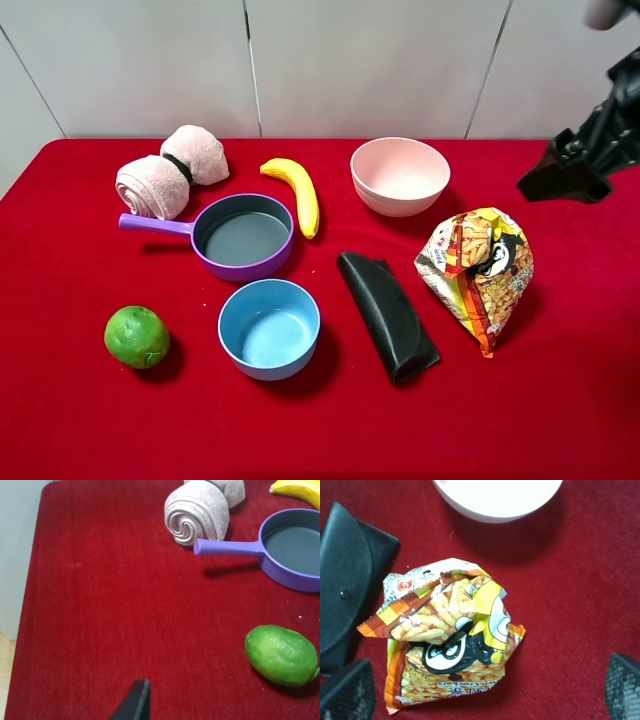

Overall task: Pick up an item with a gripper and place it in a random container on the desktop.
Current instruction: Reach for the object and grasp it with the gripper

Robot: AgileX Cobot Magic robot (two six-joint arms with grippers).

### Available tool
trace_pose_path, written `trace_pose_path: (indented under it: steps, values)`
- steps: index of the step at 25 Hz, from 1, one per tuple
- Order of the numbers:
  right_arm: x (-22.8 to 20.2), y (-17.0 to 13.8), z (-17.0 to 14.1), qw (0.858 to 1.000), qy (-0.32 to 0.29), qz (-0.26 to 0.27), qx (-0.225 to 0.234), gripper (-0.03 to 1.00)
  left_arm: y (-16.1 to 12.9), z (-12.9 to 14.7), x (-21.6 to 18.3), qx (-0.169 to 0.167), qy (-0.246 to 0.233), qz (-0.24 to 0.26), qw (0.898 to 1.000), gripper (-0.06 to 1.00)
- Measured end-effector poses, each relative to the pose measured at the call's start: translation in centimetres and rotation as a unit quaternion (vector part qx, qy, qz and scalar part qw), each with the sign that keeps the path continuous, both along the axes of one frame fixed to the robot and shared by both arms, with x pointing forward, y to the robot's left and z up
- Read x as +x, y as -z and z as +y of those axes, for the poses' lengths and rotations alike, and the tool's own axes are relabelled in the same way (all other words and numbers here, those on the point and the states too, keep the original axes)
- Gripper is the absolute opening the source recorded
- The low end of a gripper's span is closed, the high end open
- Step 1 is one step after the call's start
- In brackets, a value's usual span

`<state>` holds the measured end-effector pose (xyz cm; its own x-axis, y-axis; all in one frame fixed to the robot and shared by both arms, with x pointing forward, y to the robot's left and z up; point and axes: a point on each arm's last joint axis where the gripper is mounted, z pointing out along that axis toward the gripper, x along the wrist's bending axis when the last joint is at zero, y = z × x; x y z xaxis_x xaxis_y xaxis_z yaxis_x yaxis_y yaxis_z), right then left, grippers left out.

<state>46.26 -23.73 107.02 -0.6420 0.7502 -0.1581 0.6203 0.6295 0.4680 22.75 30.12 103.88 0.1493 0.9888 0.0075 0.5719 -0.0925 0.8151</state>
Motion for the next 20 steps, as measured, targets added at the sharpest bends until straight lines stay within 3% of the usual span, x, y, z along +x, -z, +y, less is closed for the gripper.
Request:
trace_pose_path:
  steps: [20]
  values:
    - [5.0,6.1,1.5,0.996,-0.029,0.081,-0.012,0.69,0.0,0.0,0.0,0.0,0.0,0.0,1.0,0.98]
